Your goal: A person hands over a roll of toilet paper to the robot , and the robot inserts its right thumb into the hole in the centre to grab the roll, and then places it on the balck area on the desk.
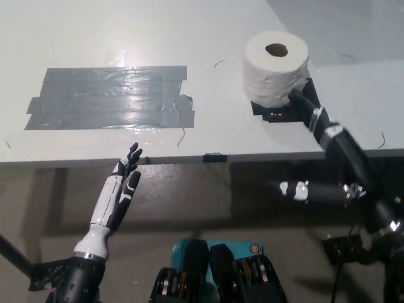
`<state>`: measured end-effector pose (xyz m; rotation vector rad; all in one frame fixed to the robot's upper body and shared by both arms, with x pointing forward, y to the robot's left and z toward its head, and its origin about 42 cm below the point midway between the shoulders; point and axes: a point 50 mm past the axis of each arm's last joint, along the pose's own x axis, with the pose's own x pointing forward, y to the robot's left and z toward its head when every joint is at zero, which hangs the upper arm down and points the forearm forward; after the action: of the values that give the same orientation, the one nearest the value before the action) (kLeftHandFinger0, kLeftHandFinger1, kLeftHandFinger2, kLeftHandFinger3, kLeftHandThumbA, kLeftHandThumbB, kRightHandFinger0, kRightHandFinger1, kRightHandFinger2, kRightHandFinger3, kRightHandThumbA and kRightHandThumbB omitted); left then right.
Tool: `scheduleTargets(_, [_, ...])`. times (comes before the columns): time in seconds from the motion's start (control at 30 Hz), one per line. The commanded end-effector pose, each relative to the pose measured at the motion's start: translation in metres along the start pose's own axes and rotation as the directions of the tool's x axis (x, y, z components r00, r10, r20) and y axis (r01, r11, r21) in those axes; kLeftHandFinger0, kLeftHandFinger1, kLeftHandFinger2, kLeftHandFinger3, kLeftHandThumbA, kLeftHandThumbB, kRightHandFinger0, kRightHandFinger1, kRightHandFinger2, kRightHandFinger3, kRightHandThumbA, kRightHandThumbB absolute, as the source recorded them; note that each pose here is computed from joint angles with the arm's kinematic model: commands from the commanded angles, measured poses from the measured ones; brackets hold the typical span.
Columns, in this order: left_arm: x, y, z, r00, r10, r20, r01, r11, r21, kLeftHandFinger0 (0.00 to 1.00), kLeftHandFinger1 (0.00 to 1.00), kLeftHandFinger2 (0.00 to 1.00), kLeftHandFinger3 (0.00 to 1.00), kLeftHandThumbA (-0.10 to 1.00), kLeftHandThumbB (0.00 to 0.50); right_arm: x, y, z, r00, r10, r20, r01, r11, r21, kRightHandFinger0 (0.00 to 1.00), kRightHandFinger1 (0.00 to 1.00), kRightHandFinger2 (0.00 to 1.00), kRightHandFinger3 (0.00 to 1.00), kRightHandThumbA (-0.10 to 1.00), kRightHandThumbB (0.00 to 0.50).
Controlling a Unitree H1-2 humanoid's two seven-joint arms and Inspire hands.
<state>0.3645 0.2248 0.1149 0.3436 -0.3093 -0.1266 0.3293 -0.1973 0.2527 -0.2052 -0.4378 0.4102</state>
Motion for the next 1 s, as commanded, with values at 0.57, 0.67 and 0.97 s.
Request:
scheduleTargets(0.57, [-0.033,-0.002,-0.004,1.0,0.026,0.016,-0.026,0.999,-0.034,1.0,1.0,1.0,1.0,0.99,0.152,-0.053,0.007,-0.116,0.954,-0.207,-0.215,0.233,0.967,0.103,1.0,1.0,1.0,1.0,1.0,0.199])
scheduleTargets(0.67, [-0.032,-0.002,-0.004,1.0,0.024,0.013,-0.023,0.999,-0.034,1.0,1.0,1.0,1.0,0.99,0.155,-0.053,0.007,-0.116,0.955,-0.208,-0.212,0.232,0.968,0.097,1.0,1.0,1.0,1.0,0.97,0.189])
scheduleTargets(0.97, [-0.031,-0.001,-0.003,1.0,0.021,0.004,-0.02,0.999,-0.028,1.0,1.0,1.0,1.0,0.99,0.152,-0.051,0.01,-0.119,0.961,-0.18,-0.209,0.201,0.976,0.08,1.0,1.0,1.0,1.0,0.96,0.211])
